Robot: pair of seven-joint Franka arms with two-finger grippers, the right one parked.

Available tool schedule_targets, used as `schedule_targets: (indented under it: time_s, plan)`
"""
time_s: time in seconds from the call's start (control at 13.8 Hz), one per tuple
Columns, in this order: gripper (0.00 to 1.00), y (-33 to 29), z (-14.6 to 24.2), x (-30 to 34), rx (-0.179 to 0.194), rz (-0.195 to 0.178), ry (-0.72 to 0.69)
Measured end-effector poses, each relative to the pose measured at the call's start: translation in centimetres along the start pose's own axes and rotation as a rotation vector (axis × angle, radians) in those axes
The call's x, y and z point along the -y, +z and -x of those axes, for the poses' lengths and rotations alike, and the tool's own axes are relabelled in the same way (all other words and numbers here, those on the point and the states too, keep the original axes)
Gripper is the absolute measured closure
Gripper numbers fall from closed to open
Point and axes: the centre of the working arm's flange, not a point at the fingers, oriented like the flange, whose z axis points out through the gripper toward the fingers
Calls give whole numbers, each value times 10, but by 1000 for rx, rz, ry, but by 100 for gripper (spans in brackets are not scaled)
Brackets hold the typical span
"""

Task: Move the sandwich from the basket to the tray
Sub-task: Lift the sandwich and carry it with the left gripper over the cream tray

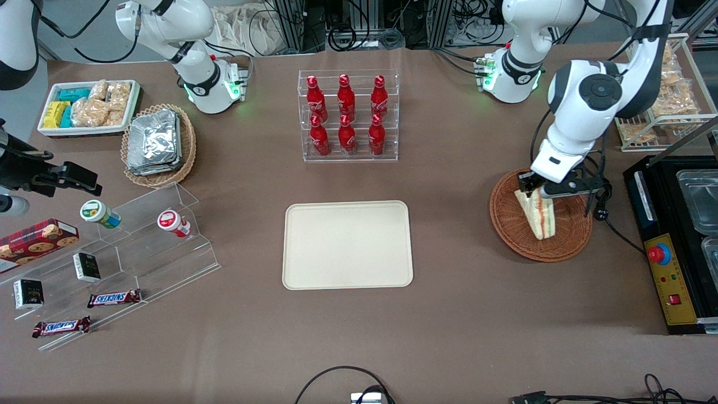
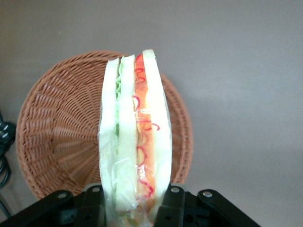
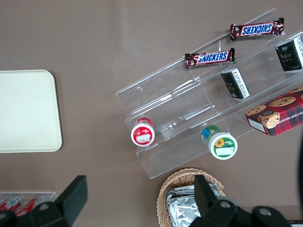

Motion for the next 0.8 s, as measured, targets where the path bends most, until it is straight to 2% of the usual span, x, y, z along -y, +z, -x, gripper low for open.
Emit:
schedule_targets:
  time_s: [0.44, 0.58, 0.8]
  plan:
    - [62, -44, -15, -57, 11, -9, 214]
    - [61, -54, -24, -88, 21, 3, 266]
    - [59, -55, -36, -137, 47, 40, 290]
